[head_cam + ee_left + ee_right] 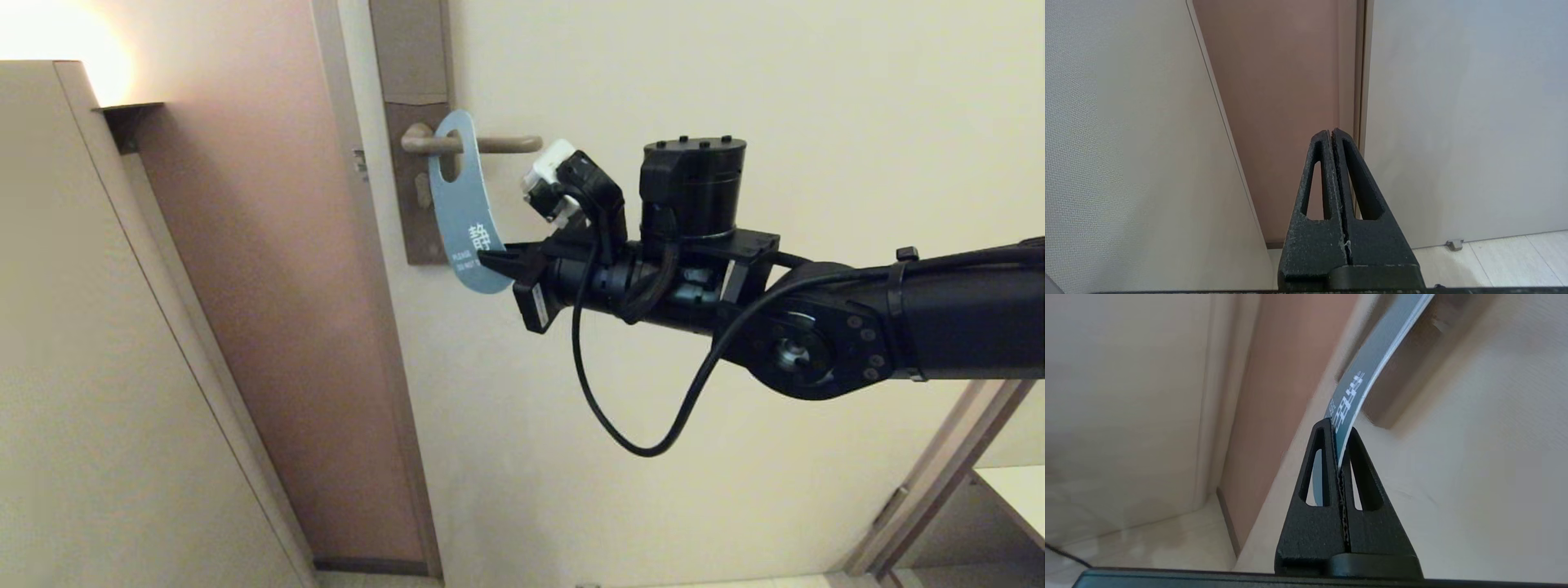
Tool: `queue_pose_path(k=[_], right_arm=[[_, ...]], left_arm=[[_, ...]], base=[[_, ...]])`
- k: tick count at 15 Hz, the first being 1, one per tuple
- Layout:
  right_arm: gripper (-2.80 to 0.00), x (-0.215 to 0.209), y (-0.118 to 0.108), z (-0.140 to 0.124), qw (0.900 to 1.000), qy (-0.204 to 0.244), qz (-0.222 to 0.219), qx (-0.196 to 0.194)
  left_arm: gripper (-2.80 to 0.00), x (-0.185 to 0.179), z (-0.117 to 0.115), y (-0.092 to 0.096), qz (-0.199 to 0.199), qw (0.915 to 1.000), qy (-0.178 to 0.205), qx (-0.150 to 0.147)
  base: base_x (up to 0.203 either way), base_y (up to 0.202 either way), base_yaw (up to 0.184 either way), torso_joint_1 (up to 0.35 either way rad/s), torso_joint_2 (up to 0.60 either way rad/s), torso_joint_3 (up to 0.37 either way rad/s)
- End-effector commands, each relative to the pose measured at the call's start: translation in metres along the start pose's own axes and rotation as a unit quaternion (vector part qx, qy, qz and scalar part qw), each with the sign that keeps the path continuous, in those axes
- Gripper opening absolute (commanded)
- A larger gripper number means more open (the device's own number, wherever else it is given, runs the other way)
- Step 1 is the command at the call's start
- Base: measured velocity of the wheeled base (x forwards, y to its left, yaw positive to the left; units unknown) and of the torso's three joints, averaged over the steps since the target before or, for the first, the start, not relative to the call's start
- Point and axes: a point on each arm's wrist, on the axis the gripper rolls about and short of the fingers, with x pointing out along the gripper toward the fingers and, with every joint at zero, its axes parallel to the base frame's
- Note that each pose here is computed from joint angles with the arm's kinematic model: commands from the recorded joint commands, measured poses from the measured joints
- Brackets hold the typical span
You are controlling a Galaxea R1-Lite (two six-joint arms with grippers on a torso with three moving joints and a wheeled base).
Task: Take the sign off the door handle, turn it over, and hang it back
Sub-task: Hang the sign back with the other side facing out
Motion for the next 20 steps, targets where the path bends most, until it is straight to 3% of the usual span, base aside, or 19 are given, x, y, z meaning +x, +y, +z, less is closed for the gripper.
queue_pose_path(k=[1, 2, 3, 20], right_arm=[[-2.80, 0.002, 0.003, -0.001, 1.000, -0.001, 0.009, -0.002], [-2.80, 0.002, 0.003, -0.001, 1.000, 0.000, 0.009, -0.002], [0.00, 0.002, 0.004, -0.002, 1.000, 0.000, 0.009, -0.001], [0.00, -0.017, -0.008, 0.006, 1.000, -0.006, -0.003, 0.003]], left_arm=[[-2.80, 0.000, 0.000, 0.000, -0.001, 1.0000, 0.001, 0.000], [-2.80, 0.000, 0.000, 0.000, -0.001, 1.0000, 0.001, 0.000], [-2.80, 0.000, 0.000, 0.000, 0.000, 1.0000, 0.001, 0.000], [-2.80, 0.000, 0.000, 0.000, 0.000, 1.0000, 0.001, 0.000]], base=[[0.000, 0.000, 0.000, 0.000, 0.00, 0.000], [0.000, 0.000, 0.000, 0.000, 0.00, 0.000], [0.000, 0.000, 0.000, 0.000, 0.00, 0.000], [0.000, 0.000, 0.000, 0.000, 0.00, 0.000]])
